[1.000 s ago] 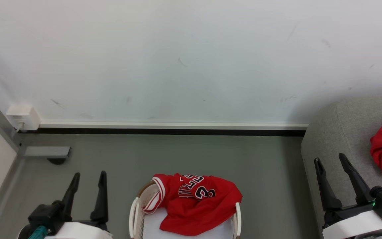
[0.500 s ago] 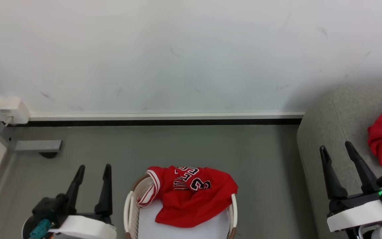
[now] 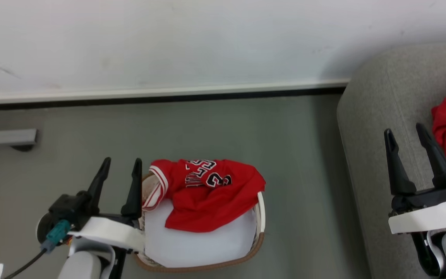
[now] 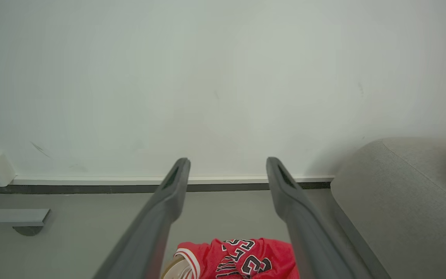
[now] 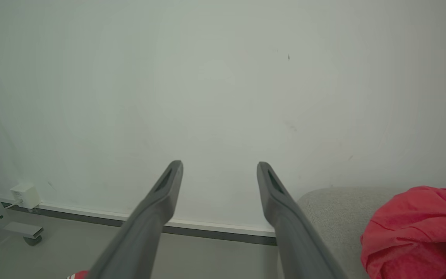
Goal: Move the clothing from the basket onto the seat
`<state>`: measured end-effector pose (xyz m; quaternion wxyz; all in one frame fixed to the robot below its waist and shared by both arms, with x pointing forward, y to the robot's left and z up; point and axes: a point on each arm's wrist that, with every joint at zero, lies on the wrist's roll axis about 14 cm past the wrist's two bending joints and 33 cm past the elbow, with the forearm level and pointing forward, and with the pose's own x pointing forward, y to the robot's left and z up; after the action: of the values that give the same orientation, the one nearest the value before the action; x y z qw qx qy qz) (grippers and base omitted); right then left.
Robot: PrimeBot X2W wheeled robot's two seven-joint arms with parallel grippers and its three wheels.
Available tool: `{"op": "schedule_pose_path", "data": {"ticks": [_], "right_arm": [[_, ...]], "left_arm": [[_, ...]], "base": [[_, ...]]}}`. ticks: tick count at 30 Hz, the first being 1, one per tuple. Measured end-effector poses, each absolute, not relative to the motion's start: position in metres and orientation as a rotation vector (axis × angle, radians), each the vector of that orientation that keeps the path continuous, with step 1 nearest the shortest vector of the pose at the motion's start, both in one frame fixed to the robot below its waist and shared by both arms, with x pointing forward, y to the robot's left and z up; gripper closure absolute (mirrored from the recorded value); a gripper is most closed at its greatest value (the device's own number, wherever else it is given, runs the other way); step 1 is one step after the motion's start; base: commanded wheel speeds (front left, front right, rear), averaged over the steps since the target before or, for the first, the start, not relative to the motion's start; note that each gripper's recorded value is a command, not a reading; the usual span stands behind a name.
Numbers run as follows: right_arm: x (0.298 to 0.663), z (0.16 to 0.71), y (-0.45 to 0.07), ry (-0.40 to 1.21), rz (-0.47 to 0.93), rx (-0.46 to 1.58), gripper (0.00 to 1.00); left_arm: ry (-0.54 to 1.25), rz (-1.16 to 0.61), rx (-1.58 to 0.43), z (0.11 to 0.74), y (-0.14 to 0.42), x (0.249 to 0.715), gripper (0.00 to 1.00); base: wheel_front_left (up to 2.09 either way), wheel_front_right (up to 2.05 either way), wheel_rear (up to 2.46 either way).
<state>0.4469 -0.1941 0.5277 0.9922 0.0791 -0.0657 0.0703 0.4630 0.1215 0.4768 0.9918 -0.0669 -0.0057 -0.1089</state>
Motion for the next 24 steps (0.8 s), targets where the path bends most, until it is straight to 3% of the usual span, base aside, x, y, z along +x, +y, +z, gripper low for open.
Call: {"op": "schedule_pose_path", "data": {"ticks": [12,24], "right_arm": [[0.485,0.509,-0.206,-0.117,0.12,0.126,0.0],[0.519,0.496,-0.219,-0.132,0.097,0.088,0.0]], "left_arm": [[0.175,-0.308,-0.141,0.398,0.086,0.504,0.0],[0.509,-0.388,-0.109,0.28,0.06,0.51,0.0]], "base": [[0.0,0.0,0.0],[0.0,0.0,0.0]]}}
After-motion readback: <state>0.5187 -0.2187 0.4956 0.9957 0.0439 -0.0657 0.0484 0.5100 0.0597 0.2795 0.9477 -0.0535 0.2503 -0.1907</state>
